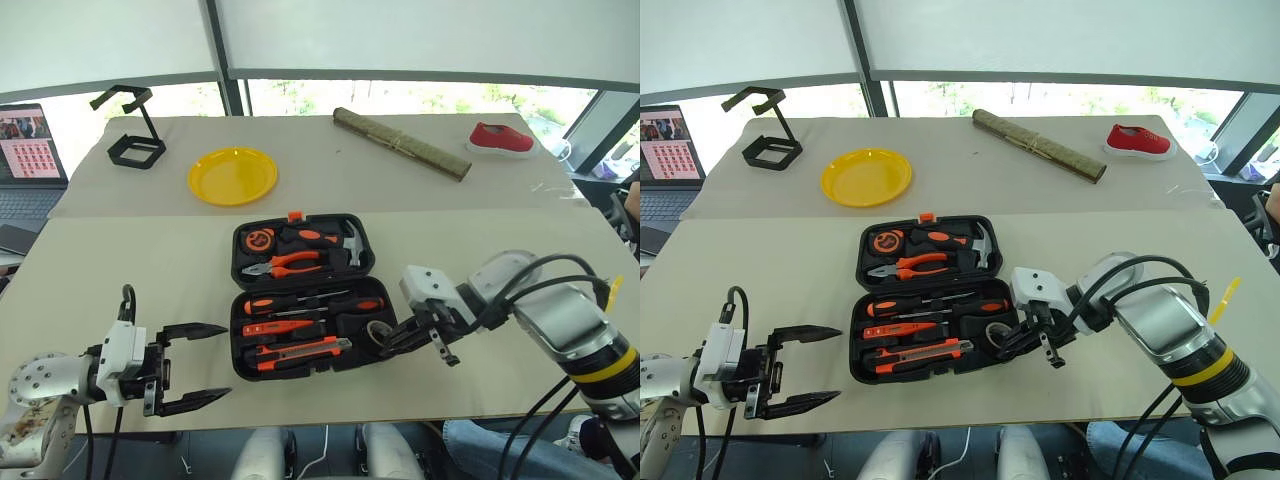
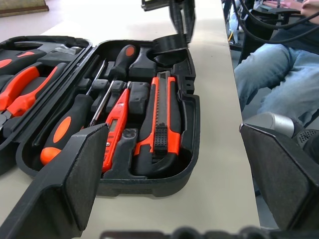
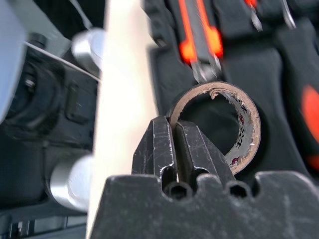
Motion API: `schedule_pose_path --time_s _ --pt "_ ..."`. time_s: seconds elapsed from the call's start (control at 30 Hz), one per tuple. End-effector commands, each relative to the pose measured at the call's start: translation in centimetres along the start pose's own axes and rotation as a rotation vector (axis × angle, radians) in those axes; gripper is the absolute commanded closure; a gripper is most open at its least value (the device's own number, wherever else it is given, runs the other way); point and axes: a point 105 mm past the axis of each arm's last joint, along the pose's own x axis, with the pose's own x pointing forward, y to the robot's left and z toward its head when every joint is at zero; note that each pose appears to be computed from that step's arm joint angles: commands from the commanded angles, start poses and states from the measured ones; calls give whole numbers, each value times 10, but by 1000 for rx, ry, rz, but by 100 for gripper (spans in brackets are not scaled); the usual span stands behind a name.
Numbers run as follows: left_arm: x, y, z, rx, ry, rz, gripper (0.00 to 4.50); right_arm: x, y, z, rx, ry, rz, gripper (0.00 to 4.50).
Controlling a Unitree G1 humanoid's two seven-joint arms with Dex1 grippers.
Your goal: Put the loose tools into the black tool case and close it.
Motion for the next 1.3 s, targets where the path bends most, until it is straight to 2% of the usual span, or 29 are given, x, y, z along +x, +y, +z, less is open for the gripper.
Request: schedule_pose_path --time_s 0.03,0.2,0.37,0.47,0.53,0.6,0.67,0.7,0.73,0.77,0.8,0.83,0.97,1.03,1.07,1.3 --pt "-2 -1 4 21 -5 5 0 2 -7 -8 3 59 -53 447" --pt "-5 2 4 24 3 31 0 10 -7 -15 27 123 -58 447" --pt "-11 12 7 -5 -2 117 0 15 -1 -3 2 58 -6 280" --pt "-17 19 7 -46 11 188 0 5 6 8 13 -23 52 185" --pt "-24 26 6 -90 -4 276 0 -7 4 21 51 -148 61 111" --pt "-30 32 4 -133 -11 341 0 -18 3 26 60 -216 71 111" --pt "-39 44 0 -179 -24 463 53 -37 -16 29 85 -313 -41 105" --pt "-43 51 -3 -196 -21 531 78 -48 -27 31 102 -377 -104 105" --pt "-44 59 -8 -210 -9 591 120 -58 -44 28 91 -419 -219 132" --pt "-44 64 -11 -218 4 634 144 -63 -57 22 87 -428 -312 159" --pt "-43 69 -14 -227 9 665 190 -65 -65 16 75 -424 -369 182" --pt "-41 72 -15 -233 11 680 218 -66 -69 13 63 -416 -395 211" --pt "-21 91 -24 -302 -11 765 370 -59 -103 -15 -40 -306 -646 354" --pt "-6 94 -30 -338 -4 747 449 -52 -113 -20 -49 -295 -686 430" --pt "1 94 -32 -345 9 731 450 -48 -116 -23 -54 -285 -693 444" --pt "32 93 -46 -384 76 637 450 -15 -112 -28 -75 -262 -589 444"
